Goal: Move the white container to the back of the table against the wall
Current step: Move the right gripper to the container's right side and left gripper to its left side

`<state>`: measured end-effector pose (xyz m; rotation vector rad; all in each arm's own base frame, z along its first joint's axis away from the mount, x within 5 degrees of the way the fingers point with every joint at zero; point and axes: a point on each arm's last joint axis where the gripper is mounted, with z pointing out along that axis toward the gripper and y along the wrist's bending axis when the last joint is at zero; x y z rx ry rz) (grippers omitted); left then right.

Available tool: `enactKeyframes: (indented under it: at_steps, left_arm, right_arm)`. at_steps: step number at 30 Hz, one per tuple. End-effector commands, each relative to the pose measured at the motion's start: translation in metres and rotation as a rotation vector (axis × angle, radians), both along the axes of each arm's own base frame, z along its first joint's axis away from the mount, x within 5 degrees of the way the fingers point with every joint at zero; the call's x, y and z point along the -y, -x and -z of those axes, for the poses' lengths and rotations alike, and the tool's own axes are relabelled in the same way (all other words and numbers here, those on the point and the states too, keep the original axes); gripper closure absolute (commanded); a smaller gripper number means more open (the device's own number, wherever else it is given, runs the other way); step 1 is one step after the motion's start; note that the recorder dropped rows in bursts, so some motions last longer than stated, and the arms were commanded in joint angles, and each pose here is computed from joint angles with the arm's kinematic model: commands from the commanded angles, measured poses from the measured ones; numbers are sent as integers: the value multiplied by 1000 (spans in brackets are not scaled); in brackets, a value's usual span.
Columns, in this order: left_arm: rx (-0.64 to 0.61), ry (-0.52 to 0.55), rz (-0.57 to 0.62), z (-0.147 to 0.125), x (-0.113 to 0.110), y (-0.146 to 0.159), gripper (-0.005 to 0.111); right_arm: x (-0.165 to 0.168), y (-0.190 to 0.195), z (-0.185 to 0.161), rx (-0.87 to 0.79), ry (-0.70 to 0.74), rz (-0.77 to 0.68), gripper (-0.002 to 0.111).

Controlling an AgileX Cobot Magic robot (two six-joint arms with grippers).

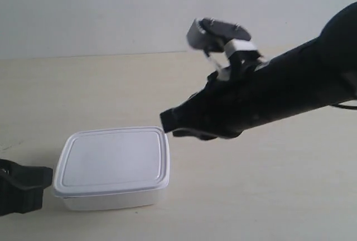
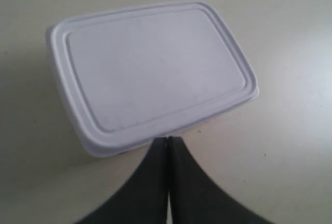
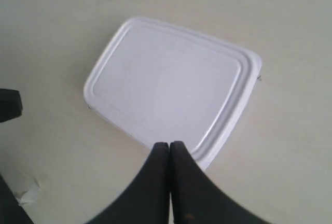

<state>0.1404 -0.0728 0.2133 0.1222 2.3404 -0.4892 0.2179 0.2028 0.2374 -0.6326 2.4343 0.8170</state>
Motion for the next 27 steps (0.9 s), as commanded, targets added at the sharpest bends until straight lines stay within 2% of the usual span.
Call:
enactKeyframes:
  at_steps: [1,9,18,27]
  left_arm:
    - [-22,24,-19,8,0,3,107]
    - [-89,3,-24,20,3,-1,107]
    - [-148,-42,93,44,33,-3,107]
    - [-182,-92,70,68,40,-14,107]
  right_arm:
    - [-24,1,30,-23,63,-31,108]
    - [-47,11,73,-112,148,-89,108]
    - [-51,12,86,-147,160,-72,108]
    - [-51,11,107,-190,205,-70,108]
